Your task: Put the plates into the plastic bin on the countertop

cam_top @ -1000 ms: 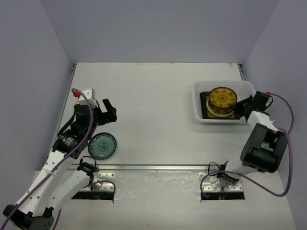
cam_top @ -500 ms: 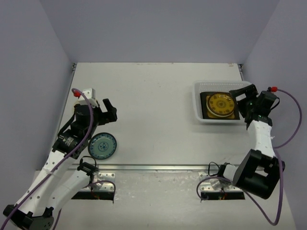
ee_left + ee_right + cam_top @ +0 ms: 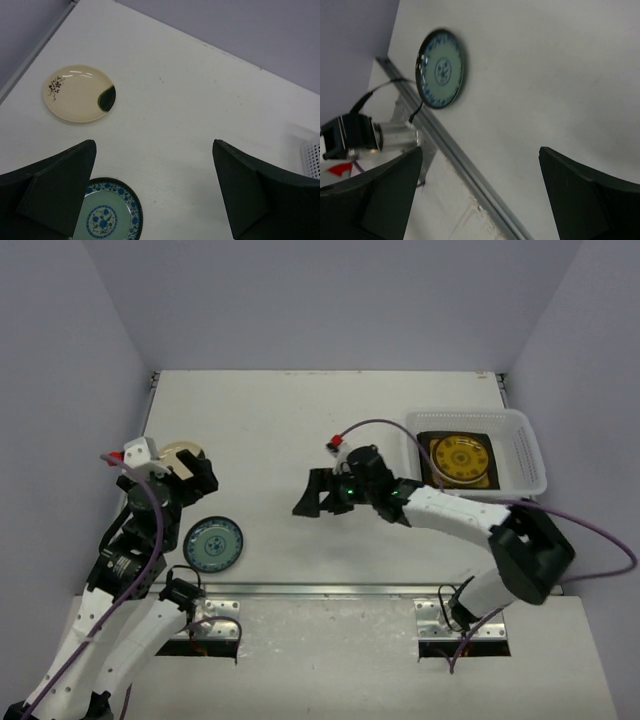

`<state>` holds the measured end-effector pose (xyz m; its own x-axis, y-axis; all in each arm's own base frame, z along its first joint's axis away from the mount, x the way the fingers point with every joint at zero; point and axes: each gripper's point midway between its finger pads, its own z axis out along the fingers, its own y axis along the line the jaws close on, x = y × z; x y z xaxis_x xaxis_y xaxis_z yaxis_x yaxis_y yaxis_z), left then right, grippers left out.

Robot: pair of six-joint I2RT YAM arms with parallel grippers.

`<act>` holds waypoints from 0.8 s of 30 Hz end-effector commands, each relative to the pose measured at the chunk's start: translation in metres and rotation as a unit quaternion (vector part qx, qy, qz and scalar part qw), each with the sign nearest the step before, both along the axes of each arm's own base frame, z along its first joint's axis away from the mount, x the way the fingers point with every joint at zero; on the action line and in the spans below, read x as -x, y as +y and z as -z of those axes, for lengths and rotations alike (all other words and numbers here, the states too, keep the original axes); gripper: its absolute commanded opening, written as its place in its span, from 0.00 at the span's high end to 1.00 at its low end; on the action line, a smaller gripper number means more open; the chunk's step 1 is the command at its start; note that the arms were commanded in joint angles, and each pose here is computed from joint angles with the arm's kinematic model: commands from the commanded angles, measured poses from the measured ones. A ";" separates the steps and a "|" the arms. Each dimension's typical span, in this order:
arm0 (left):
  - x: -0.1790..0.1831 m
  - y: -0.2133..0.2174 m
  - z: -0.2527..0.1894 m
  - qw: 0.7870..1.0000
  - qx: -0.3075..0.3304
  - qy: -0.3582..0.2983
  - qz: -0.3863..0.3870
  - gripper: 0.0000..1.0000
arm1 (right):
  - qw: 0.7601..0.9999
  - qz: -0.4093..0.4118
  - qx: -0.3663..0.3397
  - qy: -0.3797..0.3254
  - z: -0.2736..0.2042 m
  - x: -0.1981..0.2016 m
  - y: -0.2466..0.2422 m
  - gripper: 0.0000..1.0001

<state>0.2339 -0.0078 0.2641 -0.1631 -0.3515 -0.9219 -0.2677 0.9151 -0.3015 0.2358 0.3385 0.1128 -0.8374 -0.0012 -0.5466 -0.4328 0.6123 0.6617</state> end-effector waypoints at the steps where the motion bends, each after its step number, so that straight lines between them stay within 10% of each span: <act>1: 0.002 0.010 -0.021 0.999 0.013 -0.040 -0.026 0.00 | 0.998 -0.054 -0.035 0.017 0.010 0.012 0.084 0.01; 15: 0.002 0.007 -0.021 0.999 0.011 -0.040 -0.015 0.00 | 0.988 0.011 0.018 0.153 0.153 0.003 0.174 0.23; 24: 0.001 0.005 -0.019 0.999 0.010 -0.037 -0.010 0.00 | 0.984 0.005 0.029 0.179 0.170 0.019 0.163 0.97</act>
<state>0.2291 -0.0013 0.2727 -0.1170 -0.3622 -0.9247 -0.2794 0.9055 -0.3194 0.2355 0.5360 -0.0082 -0.9610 0.0090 -0.2763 -0.2313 0.5211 0.8215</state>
